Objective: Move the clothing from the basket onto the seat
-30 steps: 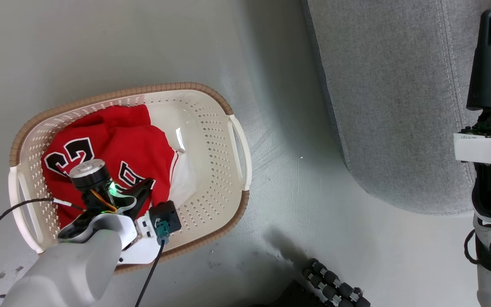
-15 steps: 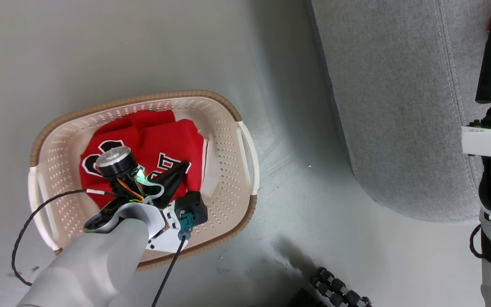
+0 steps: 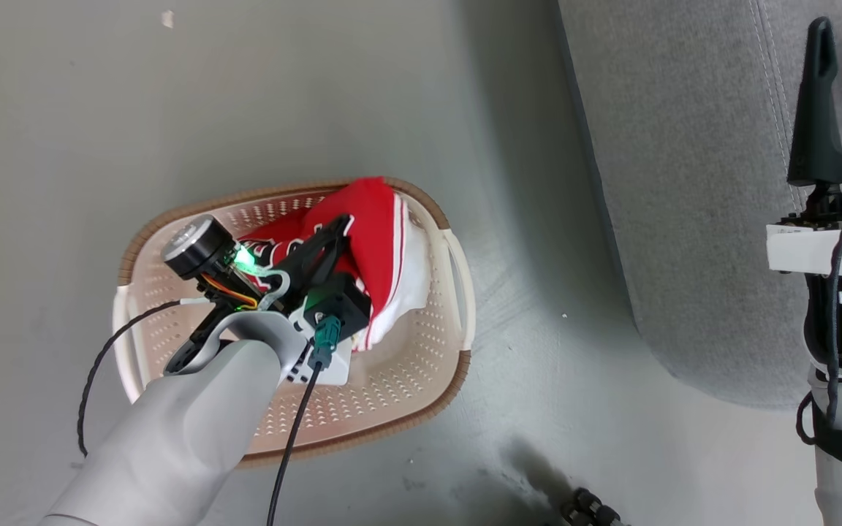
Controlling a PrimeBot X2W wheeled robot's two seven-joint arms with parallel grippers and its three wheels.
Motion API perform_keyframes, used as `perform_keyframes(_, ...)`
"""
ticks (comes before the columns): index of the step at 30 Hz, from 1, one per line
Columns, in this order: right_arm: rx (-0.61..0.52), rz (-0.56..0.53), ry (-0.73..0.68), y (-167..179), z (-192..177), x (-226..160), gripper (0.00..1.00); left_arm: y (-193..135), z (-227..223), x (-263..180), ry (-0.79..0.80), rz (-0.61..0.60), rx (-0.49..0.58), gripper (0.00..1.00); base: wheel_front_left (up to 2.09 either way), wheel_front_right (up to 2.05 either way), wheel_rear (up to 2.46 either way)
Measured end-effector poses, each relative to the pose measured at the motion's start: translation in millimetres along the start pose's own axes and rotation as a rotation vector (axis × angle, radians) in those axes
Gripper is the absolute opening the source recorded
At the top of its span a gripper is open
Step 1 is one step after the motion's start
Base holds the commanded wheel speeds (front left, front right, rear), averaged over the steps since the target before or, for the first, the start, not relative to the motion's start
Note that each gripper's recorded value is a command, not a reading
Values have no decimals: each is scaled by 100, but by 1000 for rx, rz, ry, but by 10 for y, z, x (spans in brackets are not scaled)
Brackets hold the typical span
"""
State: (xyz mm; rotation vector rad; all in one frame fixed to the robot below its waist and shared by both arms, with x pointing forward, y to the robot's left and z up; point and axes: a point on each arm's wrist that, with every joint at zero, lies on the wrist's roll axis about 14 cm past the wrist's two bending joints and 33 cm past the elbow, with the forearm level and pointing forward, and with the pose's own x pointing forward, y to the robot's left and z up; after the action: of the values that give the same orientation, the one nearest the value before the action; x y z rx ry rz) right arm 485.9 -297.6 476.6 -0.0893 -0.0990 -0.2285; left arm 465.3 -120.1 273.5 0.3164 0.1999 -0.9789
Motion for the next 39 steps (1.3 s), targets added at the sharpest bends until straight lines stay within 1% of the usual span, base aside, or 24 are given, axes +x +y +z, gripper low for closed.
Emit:
perform_keyframes(5,2,30,-19,109,81,16,100,295,259,-65,-51,103,-24,0,0,0,0)
perform_keyframes(12,17,88,-42,321,195,25,100,645,619,-269,-131,218,3,0,0,0,0)
perform_keyframes(19,21,139,-68,498,339,9,100,1039,1016,-544,-217,339,13,0,0,0,0)
perform_keyframes(23,18,169,-86,553,449,-29,100,1223,1237,-795,-260,405,26,0,0,0,0)
perform_keyframes(31,7,217,-78,648,511,-166,100,1383,1610,-1143,-337,480,27,0,0,0,0)
perform_keyframes(35,2,246,-69,710,531,-263,100,1474,1771,-1374,-364,521,57,0,0,0,0)
perform_keyframes(39,2,272,-71,769,585,-351,100,1521,2031,-1581,-414,548,108,0,0,0,0)
